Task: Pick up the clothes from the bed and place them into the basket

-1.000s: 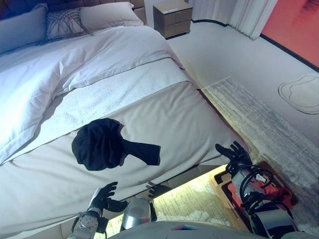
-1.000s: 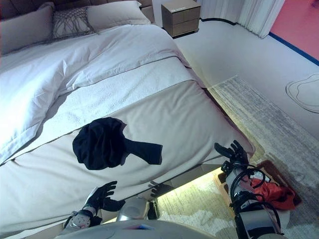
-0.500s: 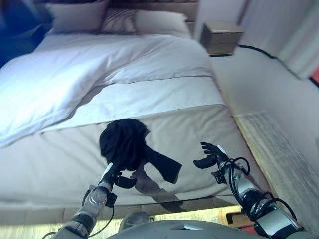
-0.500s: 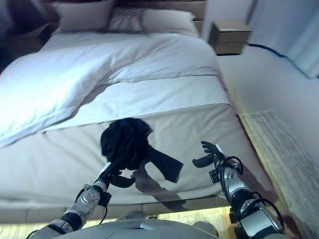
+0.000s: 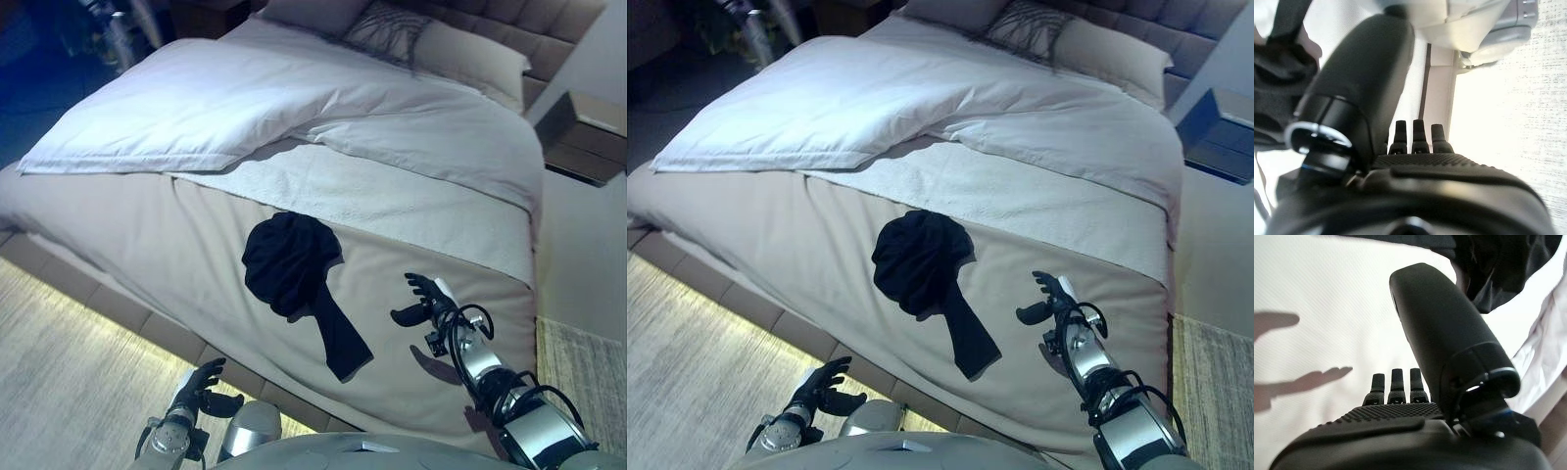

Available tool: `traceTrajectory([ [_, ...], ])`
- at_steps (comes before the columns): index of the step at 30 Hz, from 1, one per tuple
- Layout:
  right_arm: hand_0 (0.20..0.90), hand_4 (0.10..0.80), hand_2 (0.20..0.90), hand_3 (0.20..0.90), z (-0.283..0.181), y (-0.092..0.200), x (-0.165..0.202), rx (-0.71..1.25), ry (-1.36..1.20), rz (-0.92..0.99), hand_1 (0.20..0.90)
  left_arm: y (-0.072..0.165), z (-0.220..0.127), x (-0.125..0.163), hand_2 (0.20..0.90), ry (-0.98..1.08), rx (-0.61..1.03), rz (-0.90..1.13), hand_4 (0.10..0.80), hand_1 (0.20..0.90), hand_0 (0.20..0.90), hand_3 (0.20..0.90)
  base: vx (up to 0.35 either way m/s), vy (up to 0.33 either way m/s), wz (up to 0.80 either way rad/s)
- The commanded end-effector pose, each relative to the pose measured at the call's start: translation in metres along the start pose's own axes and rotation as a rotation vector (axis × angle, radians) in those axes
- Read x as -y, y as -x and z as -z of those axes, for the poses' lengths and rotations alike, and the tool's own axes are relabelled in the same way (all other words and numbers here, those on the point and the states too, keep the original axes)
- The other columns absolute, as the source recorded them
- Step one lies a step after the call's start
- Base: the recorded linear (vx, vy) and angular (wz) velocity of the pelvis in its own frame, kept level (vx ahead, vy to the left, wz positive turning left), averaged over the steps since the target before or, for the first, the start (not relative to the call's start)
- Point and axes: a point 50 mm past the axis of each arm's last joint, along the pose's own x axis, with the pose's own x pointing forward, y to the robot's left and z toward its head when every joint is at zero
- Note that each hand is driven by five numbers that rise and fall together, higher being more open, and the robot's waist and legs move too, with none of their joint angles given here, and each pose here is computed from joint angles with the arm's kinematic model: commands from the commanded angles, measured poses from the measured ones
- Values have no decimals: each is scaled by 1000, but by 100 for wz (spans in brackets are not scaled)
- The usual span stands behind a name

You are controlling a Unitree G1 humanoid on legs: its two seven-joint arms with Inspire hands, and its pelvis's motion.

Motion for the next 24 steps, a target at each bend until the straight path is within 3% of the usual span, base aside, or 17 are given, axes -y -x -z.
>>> traceTrajectory([
  [1,900,800,900,900,-82,-17,54,242,109,162,900,-9,-47,-7,900,-54,229,9,800,900,900,900,43,103,64],
  [7,900,800,900,900,-130,-19,63,394,323,196,900,-8,-46,-22,900,-84,224,19,800,900,900,900,81,57,14],
  [13,900,800,900,900,-192,-9,87,600,564,434,900,-10,-61,-42,900,-68,281,-24,800,900,900,900,31,-30,18],
  [17,900,800,900,900,-214,-4,90,669,587,478,900,-7,-57,-46,900,-73,282,-36,800,900,900,900,144,-91,17],
  [24,900,800,900,900,-232,-5,110,553,608,502,900,-3,-64,-54,900,-33,341,-48,800,900,900,900,89,-50,15],
])
